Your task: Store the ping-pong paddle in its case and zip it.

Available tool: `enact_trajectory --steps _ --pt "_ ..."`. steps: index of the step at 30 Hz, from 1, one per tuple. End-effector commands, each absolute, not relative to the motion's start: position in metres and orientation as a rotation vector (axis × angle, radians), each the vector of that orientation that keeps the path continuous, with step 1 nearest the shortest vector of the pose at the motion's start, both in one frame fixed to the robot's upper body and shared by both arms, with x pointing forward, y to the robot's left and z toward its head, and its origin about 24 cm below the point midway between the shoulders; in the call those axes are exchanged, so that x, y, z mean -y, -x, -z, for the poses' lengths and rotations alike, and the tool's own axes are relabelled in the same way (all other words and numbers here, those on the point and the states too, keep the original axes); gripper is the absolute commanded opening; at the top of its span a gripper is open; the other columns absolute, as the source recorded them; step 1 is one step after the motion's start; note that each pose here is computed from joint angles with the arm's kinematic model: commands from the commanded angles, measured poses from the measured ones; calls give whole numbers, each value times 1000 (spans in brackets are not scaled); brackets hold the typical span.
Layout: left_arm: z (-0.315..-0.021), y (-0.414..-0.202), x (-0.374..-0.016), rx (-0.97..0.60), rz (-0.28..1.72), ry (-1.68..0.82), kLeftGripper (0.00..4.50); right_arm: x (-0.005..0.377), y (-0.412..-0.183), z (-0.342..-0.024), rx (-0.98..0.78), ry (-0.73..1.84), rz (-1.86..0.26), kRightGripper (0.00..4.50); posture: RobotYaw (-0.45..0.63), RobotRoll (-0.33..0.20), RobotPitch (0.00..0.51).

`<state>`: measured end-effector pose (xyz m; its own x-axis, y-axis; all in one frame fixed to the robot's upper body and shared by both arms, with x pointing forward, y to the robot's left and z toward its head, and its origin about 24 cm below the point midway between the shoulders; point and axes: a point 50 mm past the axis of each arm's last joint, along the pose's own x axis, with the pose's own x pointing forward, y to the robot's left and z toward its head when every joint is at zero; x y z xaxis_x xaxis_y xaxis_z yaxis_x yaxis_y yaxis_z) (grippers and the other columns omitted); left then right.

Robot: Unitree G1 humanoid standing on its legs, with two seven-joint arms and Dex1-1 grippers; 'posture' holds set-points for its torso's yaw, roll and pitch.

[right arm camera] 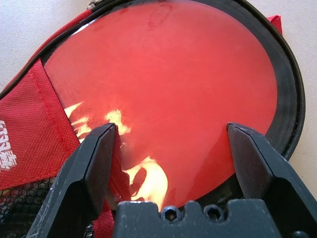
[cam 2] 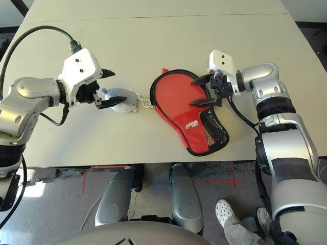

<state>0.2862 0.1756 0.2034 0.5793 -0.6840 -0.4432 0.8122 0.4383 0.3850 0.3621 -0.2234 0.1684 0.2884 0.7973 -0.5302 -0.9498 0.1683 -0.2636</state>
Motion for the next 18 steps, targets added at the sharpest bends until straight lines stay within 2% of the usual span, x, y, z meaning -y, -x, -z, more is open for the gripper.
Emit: enact_trajectory --steps 1,8,18 --pt "-199 -280 -178 -271 972 -591 4500 229 -359 -150 -384 610 -1250 4440 106 0 282" --pt "-178 -281 -172 -324 989 -576 4500 228 -360 -149 -379 625 -1239 4440 99 0 278" --pt "-165 -277 -168 -408 1029 -576 4500 230 -361 -151 -368 636 -1214 4440 91 0 269"
